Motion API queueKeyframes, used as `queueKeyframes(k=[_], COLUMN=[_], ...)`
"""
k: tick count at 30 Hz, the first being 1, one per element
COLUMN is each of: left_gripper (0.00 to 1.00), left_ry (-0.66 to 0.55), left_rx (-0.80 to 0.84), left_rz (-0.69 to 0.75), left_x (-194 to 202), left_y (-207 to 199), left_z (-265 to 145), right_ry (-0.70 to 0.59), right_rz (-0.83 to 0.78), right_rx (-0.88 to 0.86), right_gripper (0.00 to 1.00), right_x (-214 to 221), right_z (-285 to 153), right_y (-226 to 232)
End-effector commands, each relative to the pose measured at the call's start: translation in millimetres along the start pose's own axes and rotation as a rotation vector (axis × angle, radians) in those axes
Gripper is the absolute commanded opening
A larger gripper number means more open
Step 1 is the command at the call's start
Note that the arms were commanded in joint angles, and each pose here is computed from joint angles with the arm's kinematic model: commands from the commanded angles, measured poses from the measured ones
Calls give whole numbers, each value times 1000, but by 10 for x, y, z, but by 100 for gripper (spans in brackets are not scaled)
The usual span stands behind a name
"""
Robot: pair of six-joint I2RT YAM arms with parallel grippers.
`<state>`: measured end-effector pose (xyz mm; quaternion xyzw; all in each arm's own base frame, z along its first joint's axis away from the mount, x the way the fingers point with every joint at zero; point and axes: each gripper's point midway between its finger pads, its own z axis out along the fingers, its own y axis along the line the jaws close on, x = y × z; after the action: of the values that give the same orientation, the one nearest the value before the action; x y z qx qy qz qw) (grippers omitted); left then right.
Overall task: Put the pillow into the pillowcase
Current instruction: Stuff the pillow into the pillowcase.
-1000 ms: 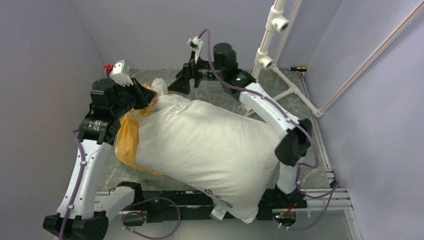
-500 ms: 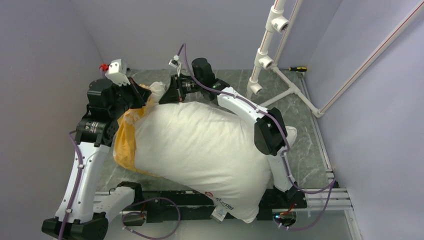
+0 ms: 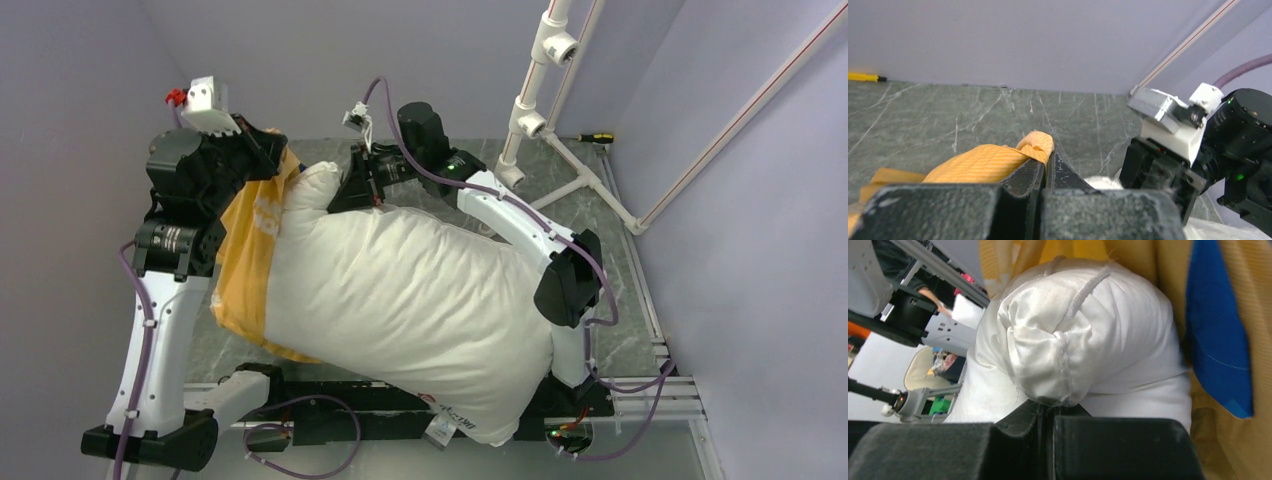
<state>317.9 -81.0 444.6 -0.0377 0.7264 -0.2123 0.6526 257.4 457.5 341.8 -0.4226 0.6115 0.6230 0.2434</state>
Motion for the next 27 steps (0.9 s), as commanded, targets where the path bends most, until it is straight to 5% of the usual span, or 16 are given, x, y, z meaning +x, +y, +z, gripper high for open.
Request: queueKeyframes(k=[1,14,27], left_gripper=[0,0,0], left_ry=[-179,-7,258], left_rx=[177,418,507], left_rz=[0,-93,3], left_x=[-642,-493,160], left_y=[-446,-904,-974], left_z=[32,34,-243], right_ry=[107,31,-278], right_rz=[-82,74,238], right_rx=[-233,-308,-312], right_gripper=[0,0,0], right_x=[33,-341,-1216], right_z=[143,511,37], right_y=[770,770,557])
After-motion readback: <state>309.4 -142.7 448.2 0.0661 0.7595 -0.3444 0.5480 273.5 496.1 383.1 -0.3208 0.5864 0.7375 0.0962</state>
